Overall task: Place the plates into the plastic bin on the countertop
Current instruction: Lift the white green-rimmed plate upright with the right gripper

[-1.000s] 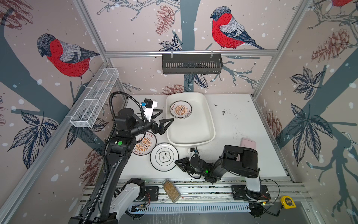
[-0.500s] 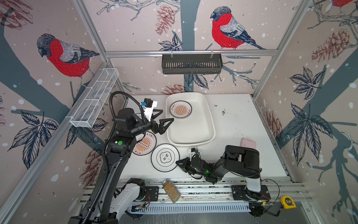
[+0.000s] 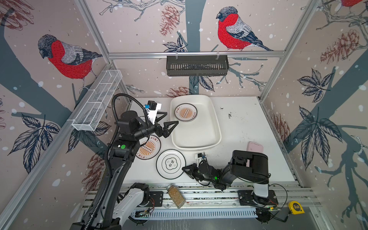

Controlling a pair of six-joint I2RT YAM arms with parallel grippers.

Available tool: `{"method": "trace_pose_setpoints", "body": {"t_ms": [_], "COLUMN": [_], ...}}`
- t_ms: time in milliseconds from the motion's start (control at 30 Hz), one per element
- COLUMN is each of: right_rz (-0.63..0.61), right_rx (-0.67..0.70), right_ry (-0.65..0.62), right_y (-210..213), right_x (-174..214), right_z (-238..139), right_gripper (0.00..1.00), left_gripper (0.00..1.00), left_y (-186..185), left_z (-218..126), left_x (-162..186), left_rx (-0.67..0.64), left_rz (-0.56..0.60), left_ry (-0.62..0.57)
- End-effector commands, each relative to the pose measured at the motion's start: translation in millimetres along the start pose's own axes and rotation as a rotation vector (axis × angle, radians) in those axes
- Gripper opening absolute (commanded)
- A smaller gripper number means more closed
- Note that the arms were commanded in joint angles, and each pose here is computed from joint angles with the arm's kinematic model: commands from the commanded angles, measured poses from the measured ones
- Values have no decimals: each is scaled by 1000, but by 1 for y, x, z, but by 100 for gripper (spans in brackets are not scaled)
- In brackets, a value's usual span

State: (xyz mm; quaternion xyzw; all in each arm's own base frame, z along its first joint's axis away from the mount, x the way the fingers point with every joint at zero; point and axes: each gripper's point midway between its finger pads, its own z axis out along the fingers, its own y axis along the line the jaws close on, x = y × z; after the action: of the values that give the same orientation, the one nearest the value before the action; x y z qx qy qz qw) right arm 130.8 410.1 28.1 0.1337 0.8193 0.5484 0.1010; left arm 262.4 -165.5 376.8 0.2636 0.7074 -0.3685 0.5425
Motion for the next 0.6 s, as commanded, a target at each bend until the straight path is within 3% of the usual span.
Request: {"method": "trace_pose_setpoints", "body": {"t_ms": [0, 567], "right_rz": [-18, -35], "right_rx": [-88, -117], "right_ry": [13, 52], "right_y": [24, 34], "right_x": [3, 10], "right_z": [-3, -12], "right_gripper": [1, 2], "left_gripper": [98, 98], "left_y": [-2, 3], "left_z": [-1, 2], "left_x": [-11, -12], "left_rx": [0, -15], "left_rz": [42, 41], "left_ry": [-33, -30]}}
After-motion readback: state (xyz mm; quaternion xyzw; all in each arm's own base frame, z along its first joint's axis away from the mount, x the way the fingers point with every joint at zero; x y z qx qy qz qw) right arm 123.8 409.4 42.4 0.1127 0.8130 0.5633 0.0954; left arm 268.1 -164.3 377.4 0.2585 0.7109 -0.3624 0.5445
